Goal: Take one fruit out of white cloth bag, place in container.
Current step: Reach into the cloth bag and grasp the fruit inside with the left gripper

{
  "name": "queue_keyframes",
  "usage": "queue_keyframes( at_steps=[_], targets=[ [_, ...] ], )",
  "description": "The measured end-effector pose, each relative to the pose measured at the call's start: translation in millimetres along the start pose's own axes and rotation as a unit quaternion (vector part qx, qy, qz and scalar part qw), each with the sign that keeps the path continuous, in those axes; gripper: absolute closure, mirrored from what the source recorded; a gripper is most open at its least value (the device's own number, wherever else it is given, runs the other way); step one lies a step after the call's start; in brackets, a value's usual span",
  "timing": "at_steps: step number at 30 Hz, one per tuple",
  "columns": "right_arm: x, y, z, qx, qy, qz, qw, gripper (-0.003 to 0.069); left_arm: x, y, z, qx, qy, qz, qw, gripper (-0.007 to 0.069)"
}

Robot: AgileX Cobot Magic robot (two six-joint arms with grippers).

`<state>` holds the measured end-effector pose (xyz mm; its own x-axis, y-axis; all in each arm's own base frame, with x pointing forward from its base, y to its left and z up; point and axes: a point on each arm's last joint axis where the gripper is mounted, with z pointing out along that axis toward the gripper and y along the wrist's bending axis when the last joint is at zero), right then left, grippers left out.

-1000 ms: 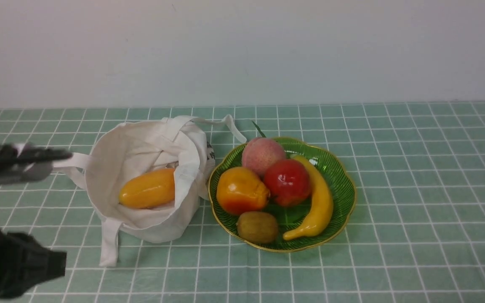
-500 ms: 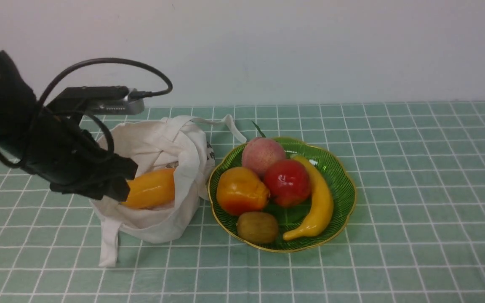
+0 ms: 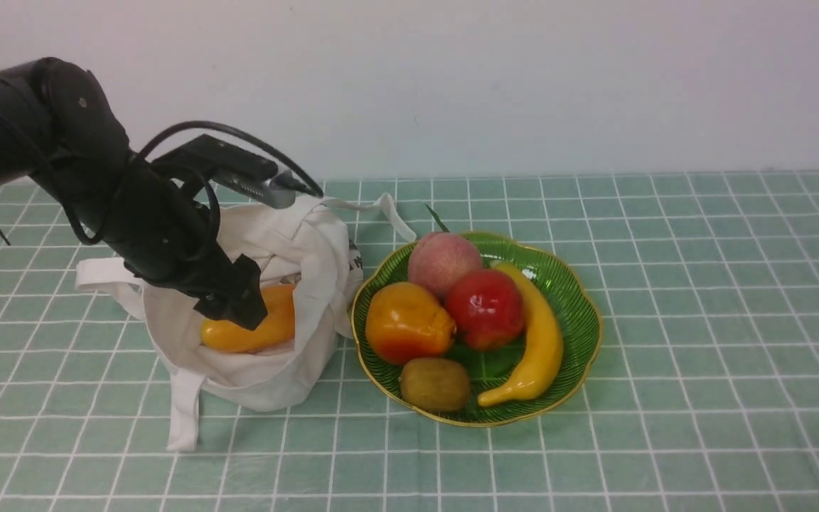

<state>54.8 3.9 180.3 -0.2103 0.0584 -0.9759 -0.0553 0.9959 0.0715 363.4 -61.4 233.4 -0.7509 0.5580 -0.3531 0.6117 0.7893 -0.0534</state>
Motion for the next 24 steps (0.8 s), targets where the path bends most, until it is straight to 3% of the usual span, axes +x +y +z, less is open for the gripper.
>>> queue_keyframes(
  at_steps=[6,21,24],
  targets=[
    [0,0,0,0.000,0.000,0.000,1.000,0.0671,-2,5,15,-0.006,-0.003,0.029,1.000,0.0035],
    [0,0,0,0.000,0.000,0.000,1.000,0.0671,1,23,78,-0.015,0.013,0.036,0.999,0.0048],
    [0,0,0,0.000,0.000,0.000,1.000,0.0671,2,24,81,-0.014,0.015,0.035,0.999,0.0112]
  ],
)
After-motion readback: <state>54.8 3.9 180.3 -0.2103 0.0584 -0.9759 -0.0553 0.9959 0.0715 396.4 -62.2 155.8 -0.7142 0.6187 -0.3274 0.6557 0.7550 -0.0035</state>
